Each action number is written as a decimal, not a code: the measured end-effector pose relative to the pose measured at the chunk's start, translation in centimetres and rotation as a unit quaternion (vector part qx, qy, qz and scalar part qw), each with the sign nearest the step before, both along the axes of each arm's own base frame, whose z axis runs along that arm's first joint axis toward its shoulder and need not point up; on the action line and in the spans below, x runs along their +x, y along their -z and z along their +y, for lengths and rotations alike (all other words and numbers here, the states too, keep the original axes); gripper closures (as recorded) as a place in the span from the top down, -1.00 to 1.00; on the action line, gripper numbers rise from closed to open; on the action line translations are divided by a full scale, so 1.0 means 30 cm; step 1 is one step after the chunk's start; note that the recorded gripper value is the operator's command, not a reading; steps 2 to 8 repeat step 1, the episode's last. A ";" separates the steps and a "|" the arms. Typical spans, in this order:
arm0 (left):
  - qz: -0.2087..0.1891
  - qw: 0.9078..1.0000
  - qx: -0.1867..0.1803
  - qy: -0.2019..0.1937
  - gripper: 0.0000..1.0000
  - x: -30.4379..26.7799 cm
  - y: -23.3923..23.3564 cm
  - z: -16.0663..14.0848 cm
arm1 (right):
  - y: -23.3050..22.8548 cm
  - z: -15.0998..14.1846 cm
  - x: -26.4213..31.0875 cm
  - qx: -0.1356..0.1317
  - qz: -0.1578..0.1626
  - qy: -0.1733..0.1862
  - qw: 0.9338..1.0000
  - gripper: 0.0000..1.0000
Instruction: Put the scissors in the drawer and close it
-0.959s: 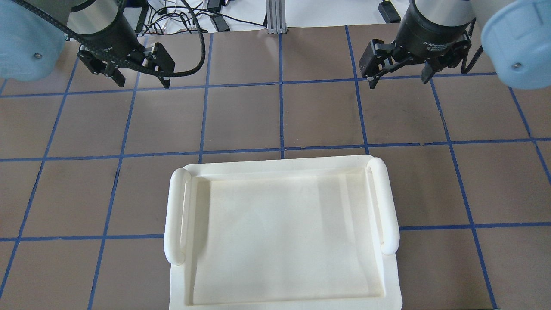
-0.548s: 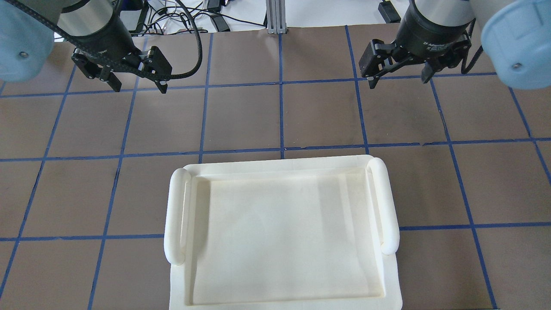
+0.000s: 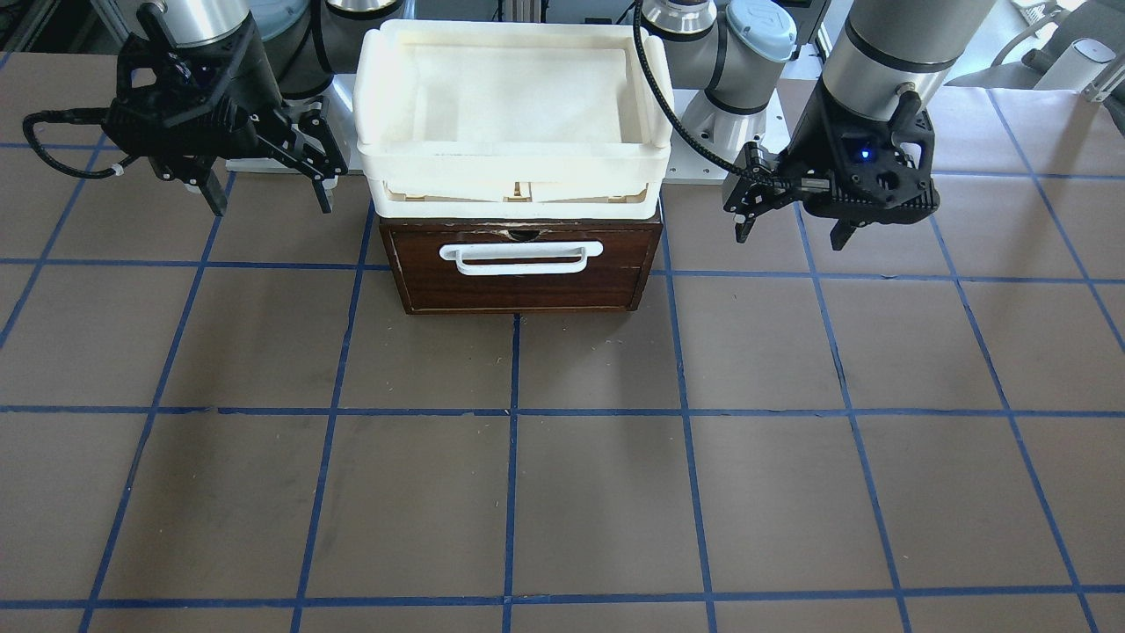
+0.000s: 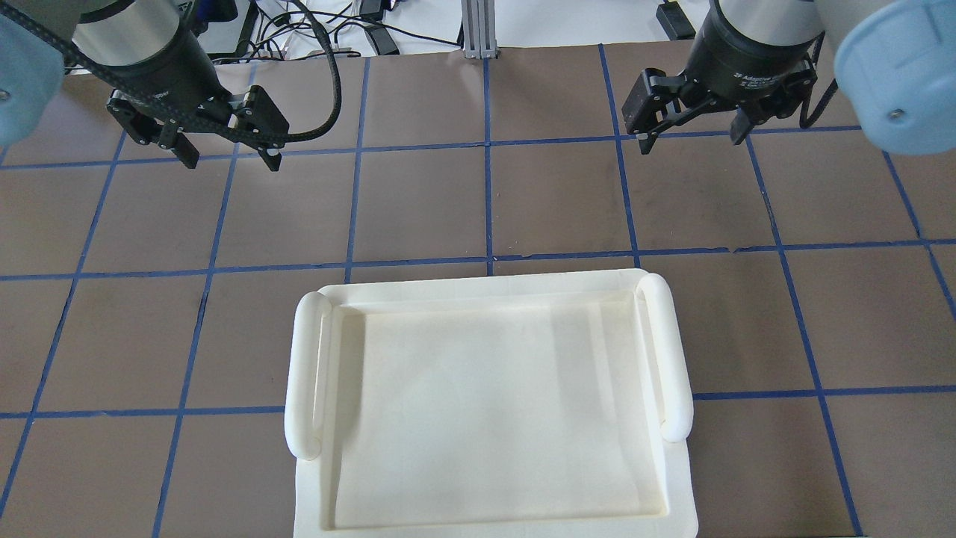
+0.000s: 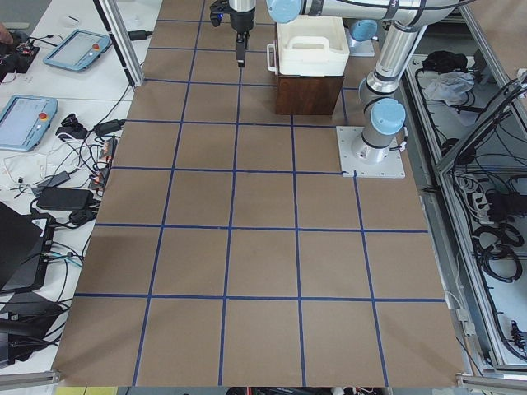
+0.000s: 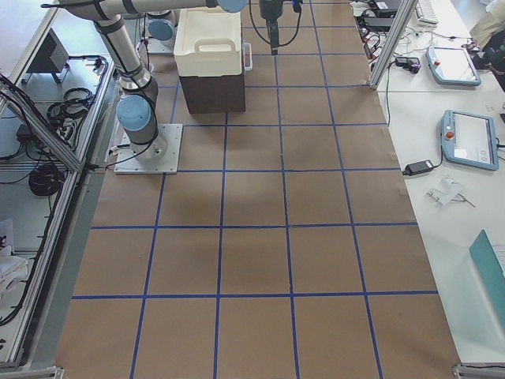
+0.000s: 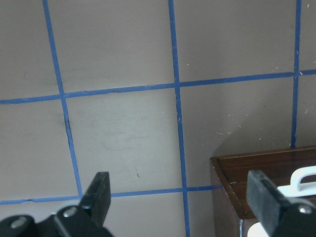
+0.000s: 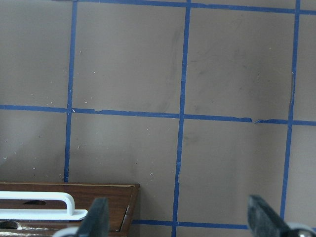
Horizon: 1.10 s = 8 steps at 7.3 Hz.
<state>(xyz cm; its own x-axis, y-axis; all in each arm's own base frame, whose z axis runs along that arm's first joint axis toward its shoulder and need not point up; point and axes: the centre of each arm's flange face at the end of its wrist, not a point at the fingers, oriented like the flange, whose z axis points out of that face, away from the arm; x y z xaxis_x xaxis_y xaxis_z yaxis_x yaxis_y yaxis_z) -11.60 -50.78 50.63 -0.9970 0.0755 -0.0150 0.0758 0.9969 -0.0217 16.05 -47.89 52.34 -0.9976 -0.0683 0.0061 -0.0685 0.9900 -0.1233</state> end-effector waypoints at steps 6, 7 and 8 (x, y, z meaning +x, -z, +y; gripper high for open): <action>0.001 1.000 0.000 -0.003 1.00 0.010 -0.001 -0.001 | 0.000 0.000 0.000 0.000 0.000 0.000 1.000 1.00; 0.001 1.000 0.000 -0.003 1.00 0.010 -0.001 -0.001 | 0.000 0.000 0.000 0.000 0.000 0.000 1.000 1.00; 0.001 1.000 0.000 -0.003 1.00 0.010 -0.001 -0.001 | 0.000 0.000 0.000 0.000 0.000 0.000 1.000 1.00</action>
